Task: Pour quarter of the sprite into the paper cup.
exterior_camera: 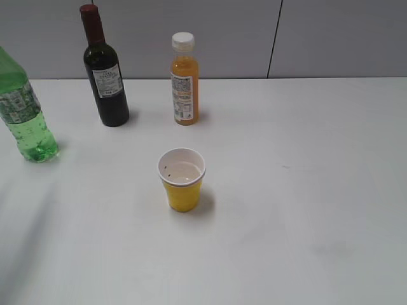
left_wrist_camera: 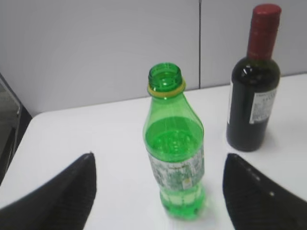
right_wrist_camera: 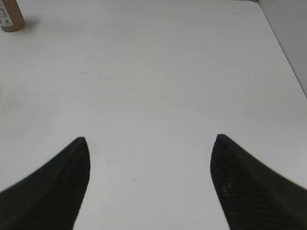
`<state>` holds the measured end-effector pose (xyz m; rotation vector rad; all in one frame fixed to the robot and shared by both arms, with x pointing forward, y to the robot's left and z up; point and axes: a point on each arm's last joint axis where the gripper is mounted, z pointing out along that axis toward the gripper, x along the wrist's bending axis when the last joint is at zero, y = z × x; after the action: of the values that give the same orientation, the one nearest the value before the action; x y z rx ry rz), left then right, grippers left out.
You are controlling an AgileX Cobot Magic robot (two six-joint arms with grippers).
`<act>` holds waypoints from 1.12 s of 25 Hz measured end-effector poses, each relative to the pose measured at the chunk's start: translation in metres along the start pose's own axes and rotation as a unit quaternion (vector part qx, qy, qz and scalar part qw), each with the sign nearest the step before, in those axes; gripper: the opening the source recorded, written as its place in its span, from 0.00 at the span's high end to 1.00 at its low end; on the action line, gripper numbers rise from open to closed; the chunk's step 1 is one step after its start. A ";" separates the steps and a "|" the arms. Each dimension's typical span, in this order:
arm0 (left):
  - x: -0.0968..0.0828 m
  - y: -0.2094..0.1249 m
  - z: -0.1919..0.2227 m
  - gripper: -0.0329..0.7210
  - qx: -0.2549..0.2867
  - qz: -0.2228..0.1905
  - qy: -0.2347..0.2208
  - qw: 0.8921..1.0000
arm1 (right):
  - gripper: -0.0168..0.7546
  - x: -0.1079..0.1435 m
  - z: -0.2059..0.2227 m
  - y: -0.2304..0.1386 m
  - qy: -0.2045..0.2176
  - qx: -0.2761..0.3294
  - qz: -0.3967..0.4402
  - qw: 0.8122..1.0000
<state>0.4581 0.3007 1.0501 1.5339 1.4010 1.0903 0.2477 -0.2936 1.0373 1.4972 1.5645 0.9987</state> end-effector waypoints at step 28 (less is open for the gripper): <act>-0.007 -0.032 -0.173 0.17 0.141 -0.021 -0.044 0.989 | 0.21 0.000 0.000 0.000 0.000 0.000 0.000 1.000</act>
<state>0.2839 0.2961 1.0766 1.7207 1.5699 0.8151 0.2477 -0.2936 1.0373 1.4964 1.5650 0.9982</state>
